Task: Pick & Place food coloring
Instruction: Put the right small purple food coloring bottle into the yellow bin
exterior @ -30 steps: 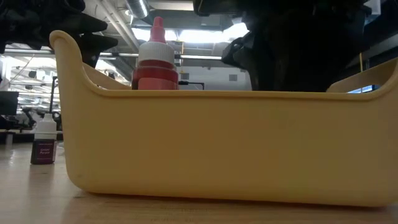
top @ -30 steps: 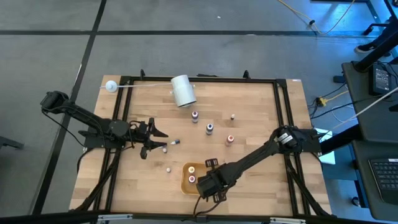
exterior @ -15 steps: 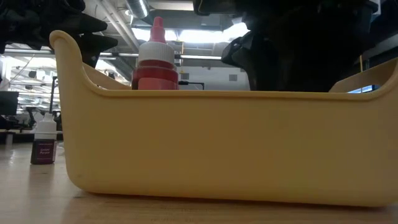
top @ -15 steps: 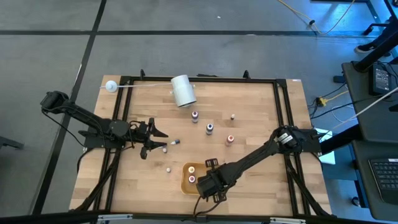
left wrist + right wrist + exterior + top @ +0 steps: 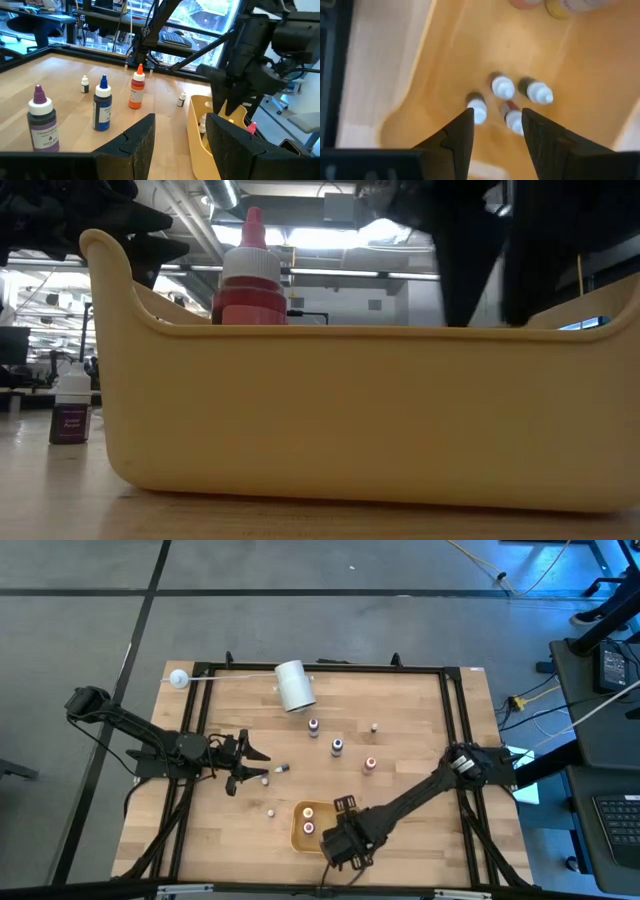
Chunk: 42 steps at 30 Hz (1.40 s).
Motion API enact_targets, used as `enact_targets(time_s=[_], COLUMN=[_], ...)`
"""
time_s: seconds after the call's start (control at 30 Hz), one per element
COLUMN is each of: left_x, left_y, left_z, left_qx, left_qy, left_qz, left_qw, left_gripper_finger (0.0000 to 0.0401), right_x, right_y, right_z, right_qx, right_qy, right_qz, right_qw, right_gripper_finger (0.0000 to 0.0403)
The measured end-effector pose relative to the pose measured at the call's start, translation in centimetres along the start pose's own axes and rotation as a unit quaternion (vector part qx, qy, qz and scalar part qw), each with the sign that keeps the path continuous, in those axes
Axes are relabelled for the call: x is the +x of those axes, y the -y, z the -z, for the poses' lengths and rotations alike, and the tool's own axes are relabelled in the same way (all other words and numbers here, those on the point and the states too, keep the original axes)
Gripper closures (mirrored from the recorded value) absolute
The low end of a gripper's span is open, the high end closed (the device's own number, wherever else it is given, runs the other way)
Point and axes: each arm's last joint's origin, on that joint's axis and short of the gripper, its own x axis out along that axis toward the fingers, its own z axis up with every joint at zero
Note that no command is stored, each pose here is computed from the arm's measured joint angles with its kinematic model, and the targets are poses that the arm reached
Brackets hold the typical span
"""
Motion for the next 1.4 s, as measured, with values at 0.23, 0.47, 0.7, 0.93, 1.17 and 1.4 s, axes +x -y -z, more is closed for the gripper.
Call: enact_targets(time_s=[0.23, 0.47, 0.7, 0.93, 1.17, 1.4], left_x=[0.0, 0.0, 0.0, 0.0, 0.0, 0.0], left_y=[0.0, 0.0, 0.0, 0.0, 0.0, 0.0], left_z=[0.0, 0.0, 0.0, 0.1, 0.1, 0.1], left_qx=[-0.003, -0.004, -0.004, -0.004, -0.003, -0.003], left_qy=[-0.002, -0.002, -0.002, -0.003, -0.003, -0.006], left_qz=[0.0, 0.0, 0.0, 0.0, -0.001, -0.001], left_qw=[1.0, 1.0, 1.0, 1.0, 1.0, 1.0], left_gripper_finger=[0.023, 0.023, 0.023, 0.023, 0.023, 0.023], right_x=[-3.4, -5.3, -3.5, -1.0, 0.8, 1.9], right_y=[-1.7, -2.2, -1.0, 0.6, 1.1, 0.9], right_z=[2.9, 7.5, 11.8, 14.0, 15.0, 15.0], right_qx=[0.001, 0.064, 0.135, 0.161, 0.186, 0.192], right_qy=[-0.009, 0.01, 0.048, 0.047, 0.042, 0.059], right_qz=[0.082, 0.116, 0.07, 0.036, 0.062, 0.027], right_qw=[0.997, 0.991, 0.987, 0.985, 0.98, 0.979], right_gripper_finger=[0.0235, 0.0235, 0.0235, 0.0235, 0.0235, 0.0235])
